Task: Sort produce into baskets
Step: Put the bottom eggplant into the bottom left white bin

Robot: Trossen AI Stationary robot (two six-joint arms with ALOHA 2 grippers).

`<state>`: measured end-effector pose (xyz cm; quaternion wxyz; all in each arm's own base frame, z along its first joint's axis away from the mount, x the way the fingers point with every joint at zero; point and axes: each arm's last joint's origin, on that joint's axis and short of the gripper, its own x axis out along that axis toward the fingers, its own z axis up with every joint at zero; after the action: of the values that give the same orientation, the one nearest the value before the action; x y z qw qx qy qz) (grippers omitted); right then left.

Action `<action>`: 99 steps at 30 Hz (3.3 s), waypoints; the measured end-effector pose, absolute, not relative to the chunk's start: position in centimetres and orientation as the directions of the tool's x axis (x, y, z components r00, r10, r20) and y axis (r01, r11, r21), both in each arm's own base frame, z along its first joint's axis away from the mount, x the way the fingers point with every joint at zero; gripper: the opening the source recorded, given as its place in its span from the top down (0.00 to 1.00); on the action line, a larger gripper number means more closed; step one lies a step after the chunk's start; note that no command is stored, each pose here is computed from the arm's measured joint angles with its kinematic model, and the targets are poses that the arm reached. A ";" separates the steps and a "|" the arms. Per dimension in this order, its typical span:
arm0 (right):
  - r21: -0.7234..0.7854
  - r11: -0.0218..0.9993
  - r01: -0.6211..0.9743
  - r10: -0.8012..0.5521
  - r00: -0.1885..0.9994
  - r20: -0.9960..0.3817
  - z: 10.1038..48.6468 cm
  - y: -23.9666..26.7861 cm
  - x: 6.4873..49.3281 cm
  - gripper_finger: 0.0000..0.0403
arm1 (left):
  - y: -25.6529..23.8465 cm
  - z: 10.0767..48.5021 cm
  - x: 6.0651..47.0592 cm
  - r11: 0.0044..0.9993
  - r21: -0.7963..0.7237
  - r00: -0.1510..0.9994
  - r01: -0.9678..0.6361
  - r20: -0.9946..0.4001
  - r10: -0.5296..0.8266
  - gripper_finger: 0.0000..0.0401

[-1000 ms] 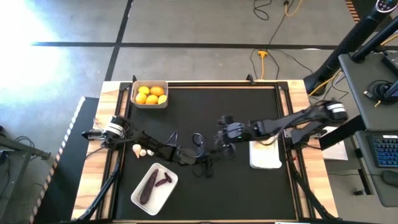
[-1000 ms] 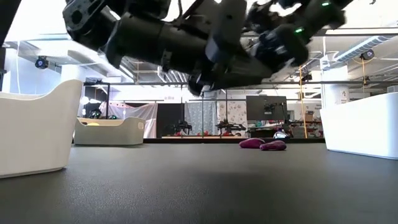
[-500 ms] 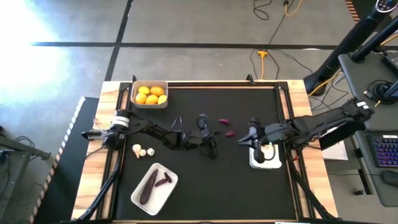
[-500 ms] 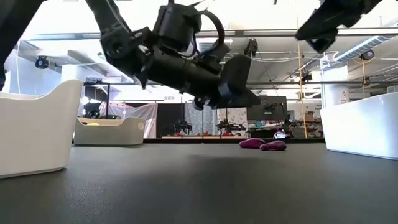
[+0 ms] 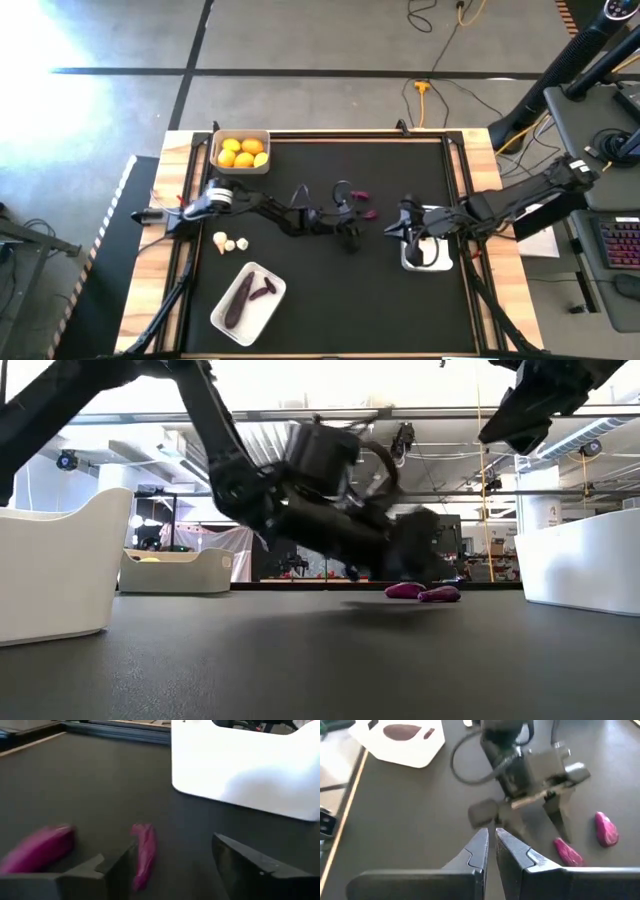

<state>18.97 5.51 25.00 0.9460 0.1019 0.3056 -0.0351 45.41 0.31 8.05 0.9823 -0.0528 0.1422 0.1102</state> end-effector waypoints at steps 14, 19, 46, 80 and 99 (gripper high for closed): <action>0.096 0.992 0.084 -0.002 0.764 -0.646 23.6 6.0 20.1 0.93 | 1.4 6.5 48.5 0.949 -0.041 0.907 -0.314 -0.309 0.287 0.36; 0.021 0.998 0.061 -0.032 0.750 -0.660 23.1 6.1 20.6 0.93 | 0.7 6.7 48.2 0.950 -0.063 0.899 -0.305 -0.348 0.266 0.39; -0.041 0.999 0.027 -0.048 0.733 -0.678 22.4 6.2 20.9 0.93 | -0.5 6.0 47.9 0.940 -0.057 0.874 -0.336 -0.391 0.289 0.40; 0.055 0.961 0.272 -0.177 0.752 -0.635 18.3 7.0 24.4 0.93 | -16.7 19.5 37.9 0.991 0.127 0.699 0.034 -0.712 0.067 0.95; -0.014 1.000 0.025 -0.028 0.804 -0.594 10.6 8.8 30.9 0.93 | -22.4 27.6 23.4 0.731 -0.295 0.240 -0.615 -0.953 -0.183 0.95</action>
<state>30.92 8.84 10.57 0.9497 -0.0027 0.3130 -0.0141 23.41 -22.38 27.56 0.7133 -0.3338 0.5974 0.1514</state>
